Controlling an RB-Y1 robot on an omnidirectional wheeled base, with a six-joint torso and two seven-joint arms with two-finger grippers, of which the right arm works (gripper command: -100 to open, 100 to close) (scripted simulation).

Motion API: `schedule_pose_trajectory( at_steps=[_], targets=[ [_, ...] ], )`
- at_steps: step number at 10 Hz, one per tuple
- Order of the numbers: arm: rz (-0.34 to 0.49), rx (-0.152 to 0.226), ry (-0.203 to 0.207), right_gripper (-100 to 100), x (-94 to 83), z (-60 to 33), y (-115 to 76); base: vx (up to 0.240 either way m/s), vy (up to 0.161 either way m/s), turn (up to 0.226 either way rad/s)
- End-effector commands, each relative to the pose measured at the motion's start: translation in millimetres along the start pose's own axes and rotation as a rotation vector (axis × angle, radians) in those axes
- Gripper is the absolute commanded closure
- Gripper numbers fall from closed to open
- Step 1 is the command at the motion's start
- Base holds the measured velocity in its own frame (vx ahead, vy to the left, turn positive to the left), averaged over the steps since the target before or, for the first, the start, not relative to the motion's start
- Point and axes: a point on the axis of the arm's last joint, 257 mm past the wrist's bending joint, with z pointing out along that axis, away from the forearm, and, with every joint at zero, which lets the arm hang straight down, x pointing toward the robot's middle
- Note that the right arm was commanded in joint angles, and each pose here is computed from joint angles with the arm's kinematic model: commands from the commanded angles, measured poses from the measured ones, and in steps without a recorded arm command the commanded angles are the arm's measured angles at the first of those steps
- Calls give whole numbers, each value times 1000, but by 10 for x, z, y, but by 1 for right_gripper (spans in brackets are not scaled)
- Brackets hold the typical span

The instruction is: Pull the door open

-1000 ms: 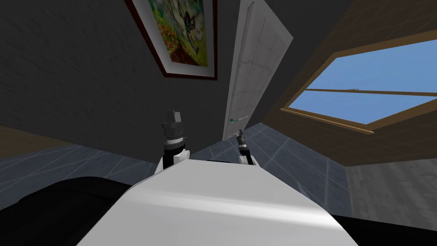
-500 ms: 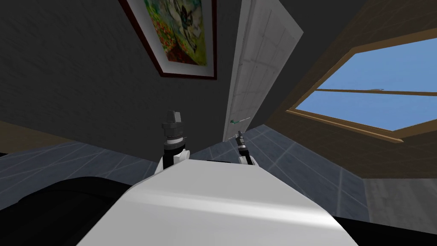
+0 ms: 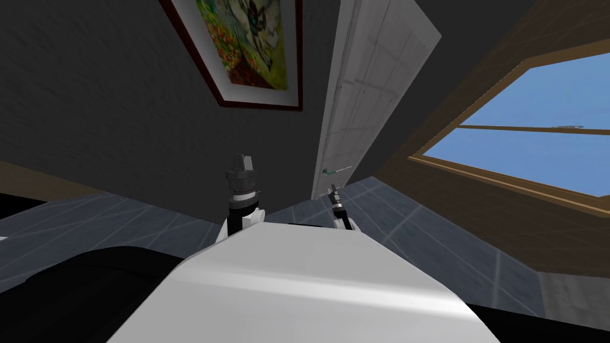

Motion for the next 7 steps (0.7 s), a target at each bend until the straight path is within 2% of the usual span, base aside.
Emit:
schedule_pose_trajectory(
  at_steps=[1, 7],
  targets=[
    [5, 18, 5, -100, -18, -22, -99, 78, -79, 88],
    [17, 83, 18, -100, -80, -118, -423, 75, -73, 90]
  ],
)
